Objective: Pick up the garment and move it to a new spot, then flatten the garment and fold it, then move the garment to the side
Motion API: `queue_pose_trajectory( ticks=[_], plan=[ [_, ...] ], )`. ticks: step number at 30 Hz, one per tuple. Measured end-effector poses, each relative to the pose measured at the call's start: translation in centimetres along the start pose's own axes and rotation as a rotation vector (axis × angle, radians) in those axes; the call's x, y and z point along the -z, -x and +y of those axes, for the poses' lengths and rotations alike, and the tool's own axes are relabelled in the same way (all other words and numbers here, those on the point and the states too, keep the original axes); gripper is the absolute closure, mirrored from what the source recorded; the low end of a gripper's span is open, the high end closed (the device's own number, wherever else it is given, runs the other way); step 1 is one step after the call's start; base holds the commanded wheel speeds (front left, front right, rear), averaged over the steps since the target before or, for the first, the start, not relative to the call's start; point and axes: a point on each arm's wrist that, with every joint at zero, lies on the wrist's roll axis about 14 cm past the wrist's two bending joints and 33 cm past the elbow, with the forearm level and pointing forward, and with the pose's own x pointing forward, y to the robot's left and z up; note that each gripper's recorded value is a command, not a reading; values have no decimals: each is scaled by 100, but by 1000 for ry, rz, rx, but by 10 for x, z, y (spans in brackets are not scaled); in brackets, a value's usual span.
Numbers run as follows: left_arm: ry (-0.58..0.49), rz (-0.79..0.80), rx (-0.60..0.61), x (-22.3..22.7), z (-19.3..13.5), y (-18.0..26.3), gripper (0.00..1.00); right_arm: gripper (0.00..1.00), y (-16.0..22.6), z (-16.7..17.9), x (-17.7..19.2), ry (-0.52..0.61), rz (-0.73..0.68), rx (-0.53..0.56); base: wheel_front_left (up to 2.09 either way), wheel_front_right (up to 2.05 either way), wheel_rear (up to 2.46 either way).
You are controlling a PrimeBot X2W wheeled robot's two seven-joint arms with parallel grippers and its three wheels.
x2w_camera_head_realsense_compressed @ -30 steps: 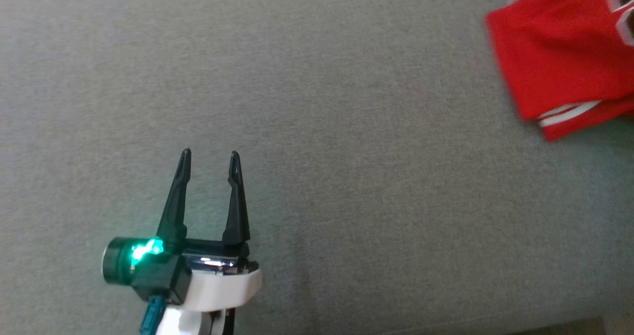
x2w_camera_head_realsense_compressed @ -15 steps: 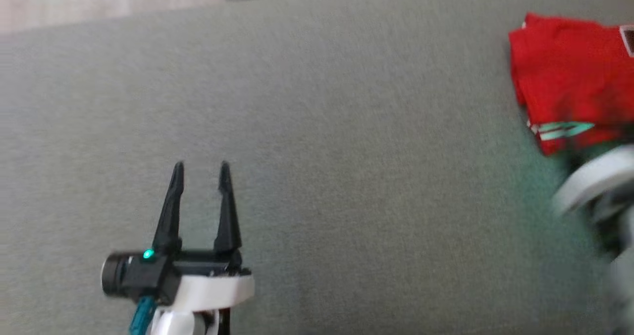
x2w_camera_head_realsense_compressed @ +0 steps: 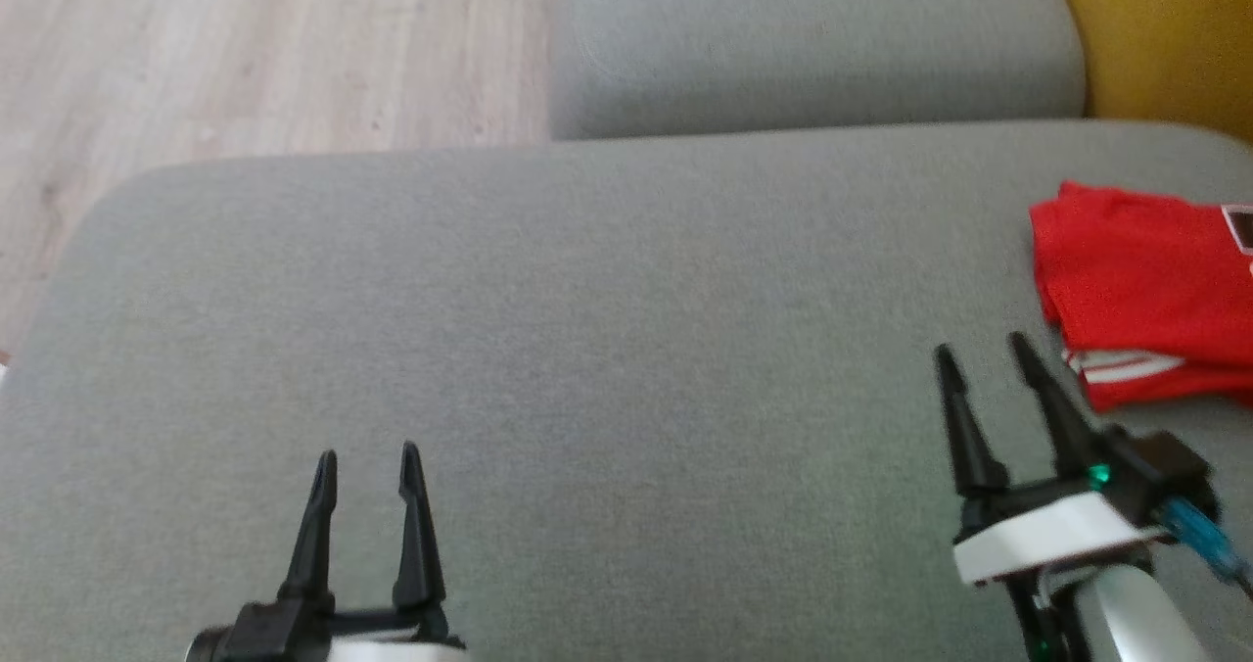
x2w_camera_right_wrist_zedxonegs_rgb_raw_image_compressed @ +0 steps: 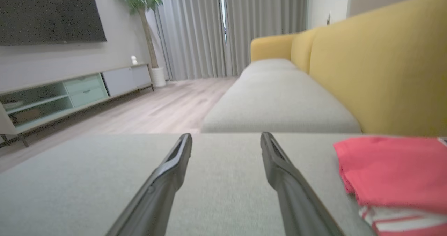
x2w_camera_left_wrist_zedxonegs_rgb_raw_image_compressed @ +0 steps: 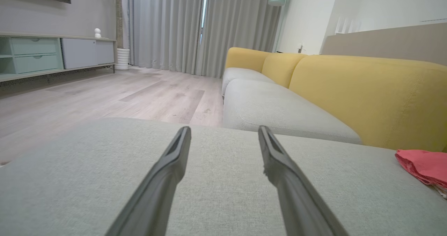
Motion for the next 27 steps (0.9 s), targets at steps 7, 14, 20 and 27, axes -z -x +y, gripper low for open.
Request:
queue_pose_trajectory(
  ticks=[7,14,20,27],
  plan=[
    [-6,-16,-33,-4,15,25,0,0,42,10,-6,36,-36,28,0,0,0],
    [-32,-3,-21,-1,16,41,0,0,67,6,6,20,-2,75,0,0,0],
    [-42,-12,-10,-3,15,41,0,0,67,8,5,19,-6,71,0,0,0],
    [-58,16,-13,6,16,45,100,100,69,9,15,12,26,72,0,0,0]
  ],
)
